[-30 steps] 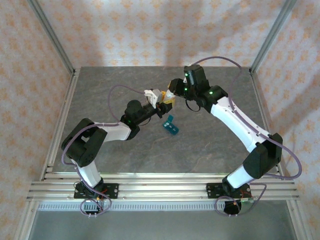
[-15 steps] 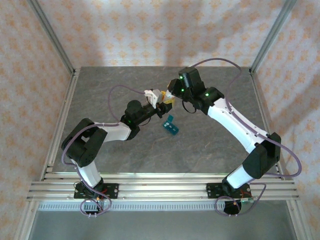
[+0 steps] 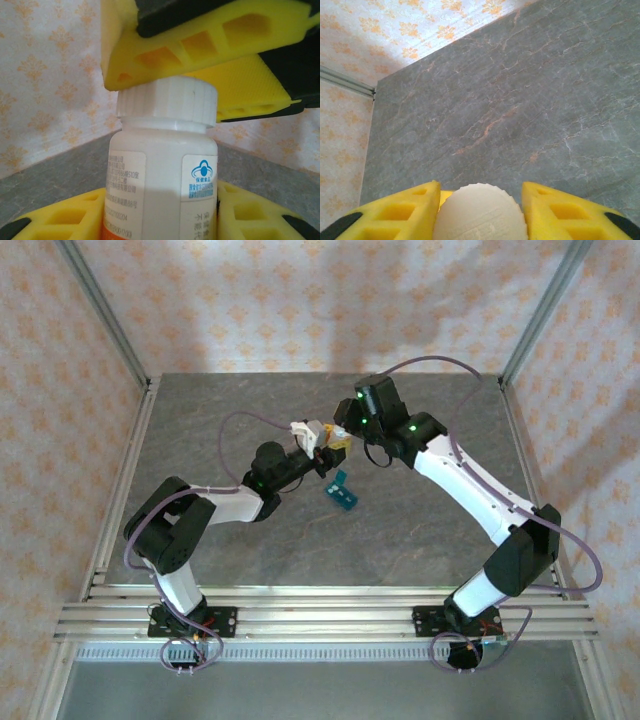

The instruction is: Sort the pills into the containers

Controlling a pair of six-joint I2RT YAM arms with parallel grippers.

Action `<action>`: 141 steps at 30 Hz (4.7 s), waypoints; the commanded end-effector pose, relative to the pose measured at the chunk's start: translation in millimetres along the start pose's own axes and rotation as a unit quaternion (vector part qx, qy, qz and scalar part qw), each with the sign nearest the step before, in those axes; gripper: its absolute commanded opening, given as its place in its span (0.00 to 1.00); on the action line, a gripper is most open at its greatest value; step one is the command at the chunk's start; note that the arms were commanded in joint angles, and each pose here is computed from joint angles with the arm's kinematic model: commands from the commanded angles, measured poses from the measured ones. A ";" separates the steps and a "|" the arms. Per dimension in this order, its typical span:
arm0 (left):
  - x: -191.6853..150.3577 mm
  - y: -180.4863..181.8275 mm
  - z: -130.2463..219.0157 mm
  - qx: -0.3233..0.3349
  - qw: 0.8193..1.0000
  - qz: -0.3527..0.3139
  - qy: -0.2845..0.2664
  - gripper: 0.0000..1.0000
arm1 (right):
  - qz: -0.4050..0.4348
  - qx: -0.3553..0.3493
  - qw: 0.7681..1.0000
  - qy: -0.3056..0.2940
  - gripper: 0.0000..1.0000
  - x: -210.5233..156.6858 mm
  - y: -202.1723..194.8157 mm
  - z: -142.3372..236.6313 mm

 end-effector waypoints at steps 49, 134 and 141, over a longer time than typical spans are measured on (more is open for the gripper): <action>39.0 -31.8 6.8 -0.115 0.992 0.009 -0.053 0.00 | 0.236 0.220 0.943 0.078 0.78 39.0 -0.4 83.4; 36.0 -9.8 -5.9 -0.055 0.996 -0.003 -0.068 0.00 | 0.031 0.042 0.991 0.121 0.40 -33.8 3.4 -16.3; 31.7 -7.4 -9.9 -0.056 0.996 0.001 -0.064 0.00 | 0.039 0.036 0.992 0.115 0.48 -22.8 8.1 -13.1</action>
Point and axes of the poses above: each hand's point on the last joint's axis, 136 mm out from that joint toward the fingers, its own z axis back along the fingers, its own y axis along the line the jaws close on, x = y × z, the point moved 5 cm from there along z, back along the fingers, and after that the axes turned 11 degrees about z, right-handed, at the moved point
